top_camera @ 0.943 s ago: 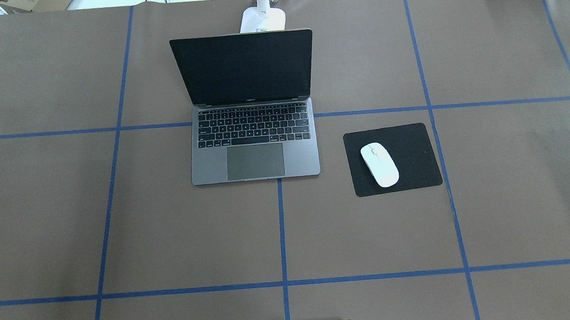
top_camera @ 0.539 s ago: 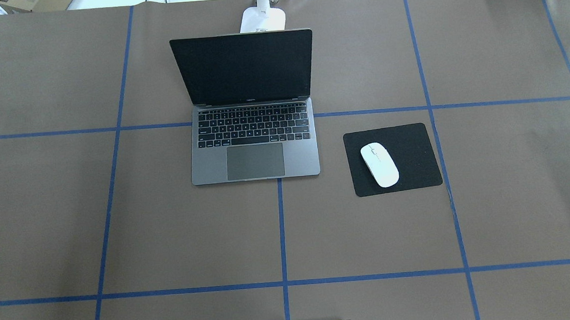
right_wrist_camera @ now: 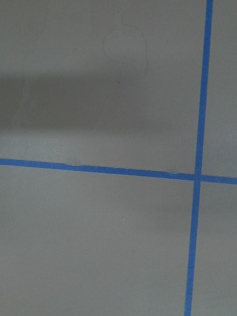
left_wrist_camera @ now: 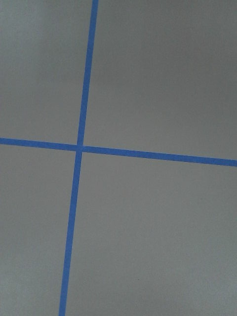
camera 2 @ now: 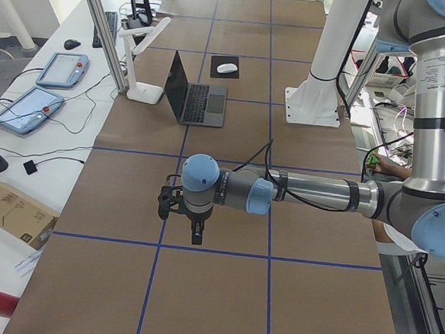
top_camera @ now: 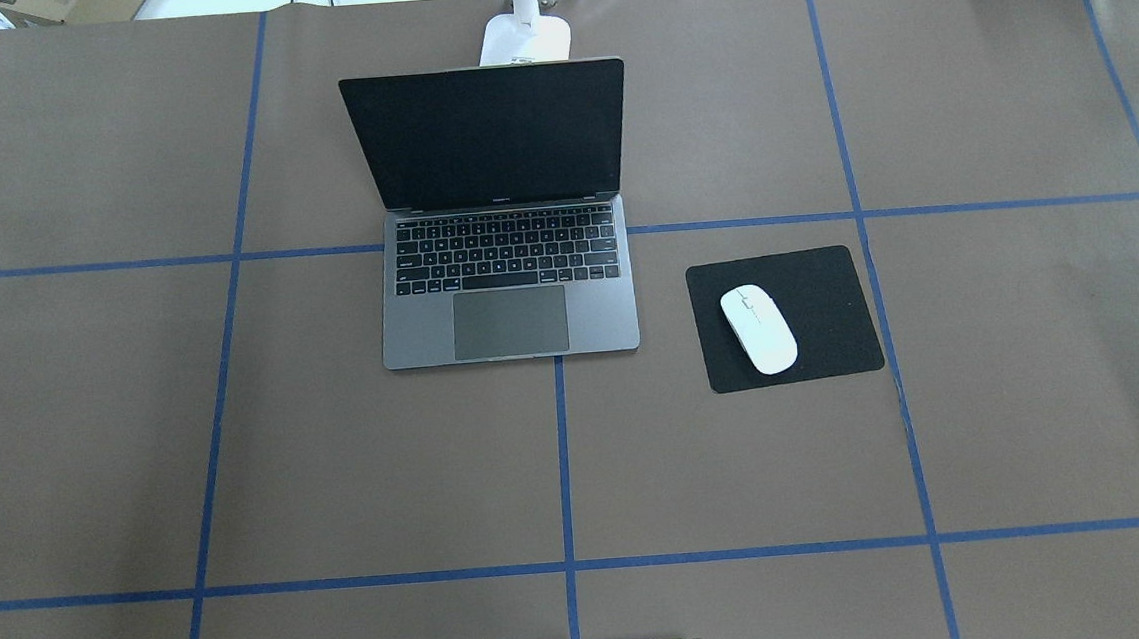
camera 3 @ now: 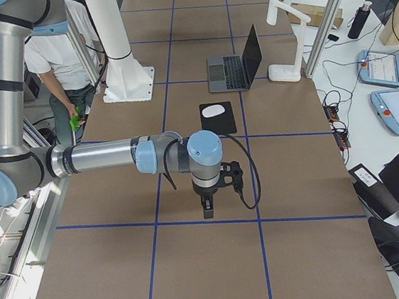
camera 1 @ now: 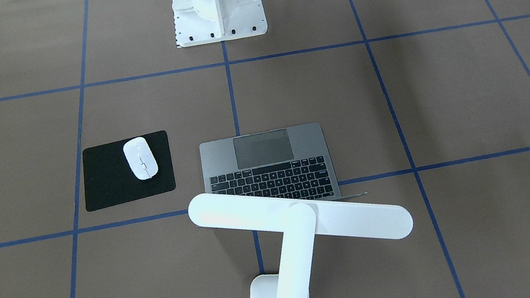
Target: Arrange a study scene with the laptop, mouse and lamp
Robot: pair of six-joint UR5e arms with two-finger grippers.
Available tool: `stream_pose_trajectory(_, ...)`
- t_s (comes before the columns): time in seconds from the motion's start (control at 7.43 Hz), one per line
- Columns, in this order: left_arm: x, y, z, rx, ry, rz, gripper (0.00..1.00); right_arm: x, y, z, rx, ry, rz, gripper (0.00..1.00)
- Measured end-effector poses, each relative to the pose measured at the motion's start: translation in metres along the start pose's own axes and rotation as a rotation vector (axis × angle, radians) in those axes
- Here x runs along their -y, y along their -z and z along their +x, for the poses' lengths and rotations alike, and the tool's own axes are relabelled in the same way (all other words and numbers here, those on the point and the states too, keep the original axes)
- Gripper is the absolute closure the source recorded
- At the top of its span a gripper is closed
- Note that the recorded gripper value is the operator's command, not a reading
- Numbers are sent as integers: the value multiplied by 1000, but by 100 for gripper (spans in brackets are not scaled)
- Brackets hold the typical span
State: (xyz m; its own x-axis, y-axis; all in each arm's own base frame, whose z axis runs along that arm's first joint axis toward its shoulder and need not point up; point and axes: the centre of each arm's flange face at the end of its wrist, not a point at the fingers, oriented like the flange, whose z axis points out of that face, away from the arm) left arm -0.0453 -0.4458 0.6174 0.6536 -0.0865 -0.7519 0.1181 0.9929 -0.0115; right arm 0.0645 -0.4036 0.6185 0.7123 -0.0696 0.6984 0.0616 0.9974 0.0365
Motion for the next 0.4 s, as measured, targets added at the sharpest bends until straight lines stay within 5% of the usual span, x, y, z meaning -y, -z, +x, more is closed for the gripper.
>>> stream_pose_trajectory(0.4,0,0,1,-4,5,-1,0,2,4,-4,-3,10,8,1)
